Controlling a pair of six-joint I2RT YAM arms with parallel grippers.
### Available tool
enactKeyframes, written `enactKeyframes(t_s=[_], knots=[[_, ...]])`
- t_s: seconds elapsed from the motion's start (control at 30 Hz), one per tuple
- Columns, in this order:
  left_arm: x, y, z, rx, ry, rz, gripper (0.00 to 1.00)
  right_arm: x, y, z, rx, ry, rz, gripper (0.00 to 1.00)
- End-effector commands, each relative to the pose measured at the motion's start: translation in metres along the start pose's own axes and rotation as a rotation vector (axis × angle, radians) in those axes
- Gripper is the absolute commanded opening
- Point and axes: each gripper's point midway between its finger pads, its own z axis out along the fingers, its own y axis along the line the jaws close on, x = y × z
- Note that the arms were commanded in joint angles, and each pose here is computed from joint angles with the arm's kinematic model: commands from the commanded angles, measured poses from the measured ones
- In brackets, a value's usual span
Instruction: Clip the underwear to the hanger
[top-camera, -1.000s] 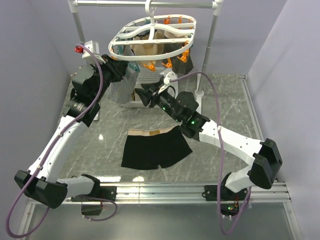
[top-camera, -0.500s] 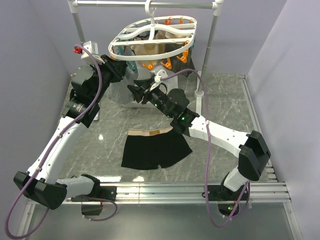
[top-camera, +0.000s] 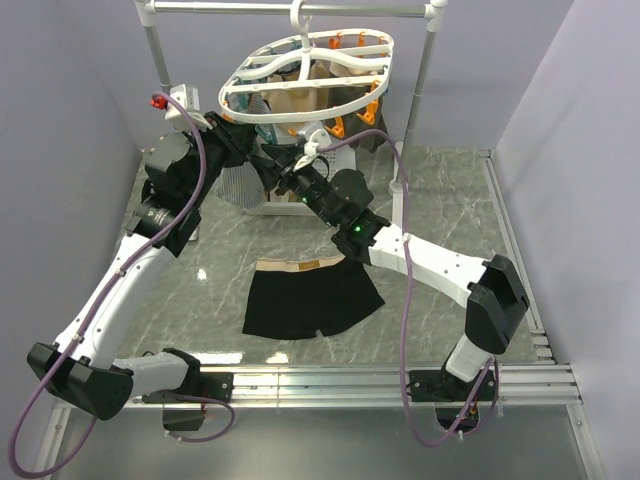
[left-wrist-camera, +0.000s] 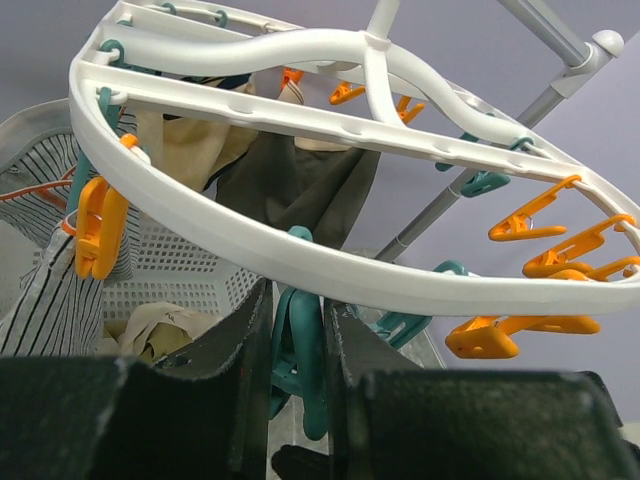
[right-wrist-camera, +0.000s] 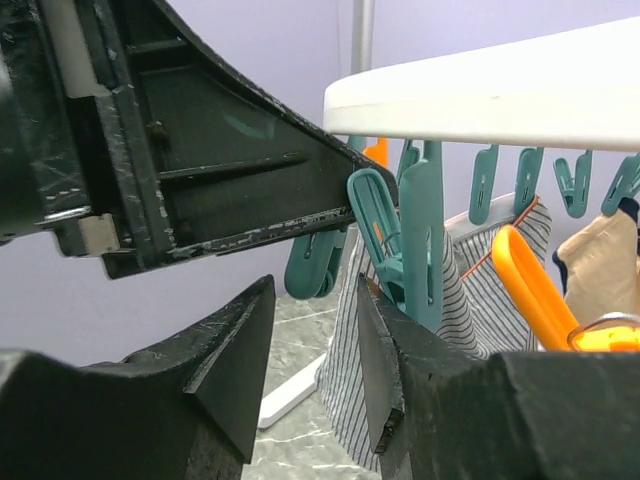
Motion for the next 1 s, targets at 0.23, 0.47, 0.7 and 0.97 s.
enactKeyframes(t_s=[0.23,0.47,0.7,0.97], knots=[[-0.005,-0.008,-0.005,0.024,-0.017,-0.008,0.00,-0.028,-0.008,0.016,0.034,-0.099,-0.054,0.46],[0.001,-0.004,-0.005,0.008,-0.005,0.001,0.00,-0.033,-0.013,0.020,0.057,-0.111,-0.063,0.47],[0.005,-0.006,-0.005,0.015,0.007,-0.003,0.02,-0.031,-0.011,0.024,0.046,-0.104,-0.058,0.41],[0.004,-0.007,-0.008,0.019,0.002,-0.002,0.13,-0.026,-0.012,0.022,0.037,-0.077,-0.064,0.10]])
